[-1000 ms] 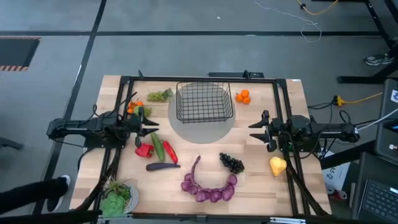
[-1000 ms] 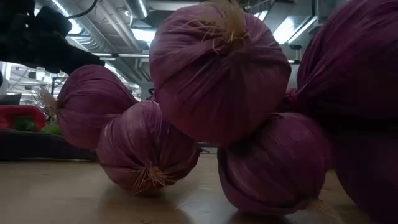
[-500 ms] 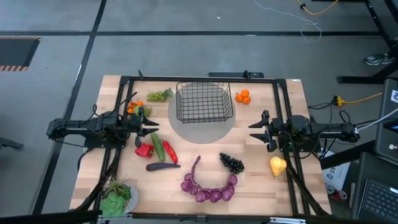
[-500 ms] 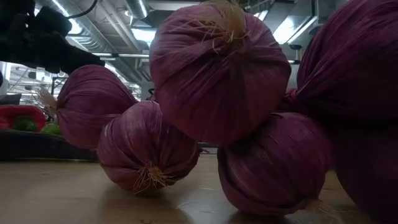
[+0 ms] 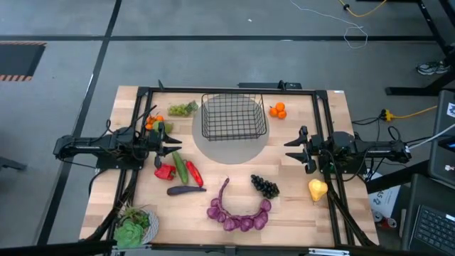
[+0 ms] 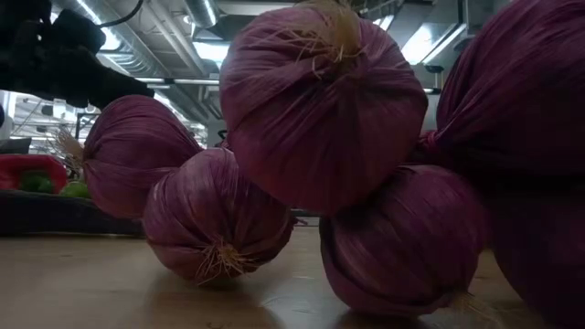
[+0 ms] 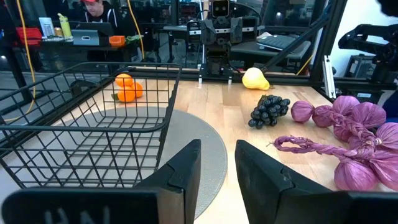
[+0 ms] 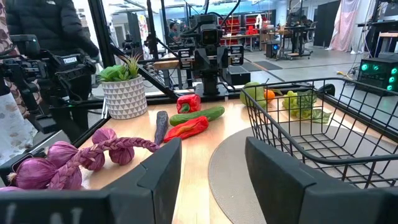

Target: Build produce basket

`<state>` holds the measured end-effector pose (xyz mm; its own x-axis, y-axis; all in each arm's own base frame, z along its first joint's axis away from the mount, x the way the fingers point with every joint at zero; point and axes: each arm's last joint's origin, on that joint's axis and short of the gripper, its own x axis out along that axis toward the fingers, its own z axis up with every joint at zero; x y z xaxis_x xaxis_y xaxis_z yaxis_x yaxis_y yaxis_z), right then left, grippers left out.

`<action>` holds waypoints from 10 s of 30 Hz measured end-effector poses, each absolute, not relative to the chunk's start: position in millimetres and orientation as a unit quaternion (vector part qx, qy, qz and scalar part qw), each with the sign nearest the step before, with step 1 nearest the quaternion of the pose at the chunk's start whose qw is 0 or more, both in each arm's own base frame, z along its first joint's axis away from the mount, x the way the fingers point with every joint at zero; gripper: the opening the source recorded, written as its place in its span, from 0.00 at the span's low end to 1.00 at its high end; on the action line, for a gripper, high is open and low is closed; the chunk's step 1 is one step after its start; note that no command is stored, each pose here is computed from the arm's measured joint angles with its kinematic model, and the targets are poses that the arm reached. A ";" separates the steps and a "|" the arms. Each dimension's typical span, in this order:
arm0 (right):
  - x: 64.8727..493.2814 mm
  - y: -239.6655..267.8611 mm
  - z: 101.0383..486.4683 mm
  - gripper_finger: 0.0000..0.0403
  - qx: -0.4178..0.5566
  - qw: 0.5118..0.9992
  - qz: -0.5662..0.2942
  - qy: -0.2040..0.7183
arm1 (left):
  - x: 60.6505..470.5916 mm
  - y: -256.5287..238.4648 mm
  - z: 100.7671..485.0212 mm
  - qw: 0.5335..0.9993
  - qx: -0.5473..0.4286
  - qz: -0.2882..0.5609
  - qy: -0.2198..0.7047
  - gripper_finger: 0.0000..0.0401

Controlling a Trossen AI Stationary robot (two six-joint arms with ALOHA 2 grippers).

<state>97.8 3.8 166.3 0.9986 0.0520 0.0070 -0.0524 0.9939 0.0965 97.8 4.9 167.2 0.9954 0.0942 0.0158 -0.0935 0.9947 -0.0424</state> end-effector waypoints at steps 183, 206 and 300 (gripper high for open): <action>93.7 -1.5 202.4 0.45 0.179 0.969 -0.035 -0.167 | 107.6 5.3 198.3 0.955 -0.222 0.084 -0.178 0.23; 124.6 -4.8 248.0 0.45 0.188 0.969 -0.153 0.053 | 151.7 -5.5 248.7 0.972 -0.138 0.007 -0.193 0.23; 142.9 -4.2 227.7 0.45 0.168 0.960 -0.170 0.146 | 232.5 186.6 193.9 0.690 -0.359 0.526 0.344 0.23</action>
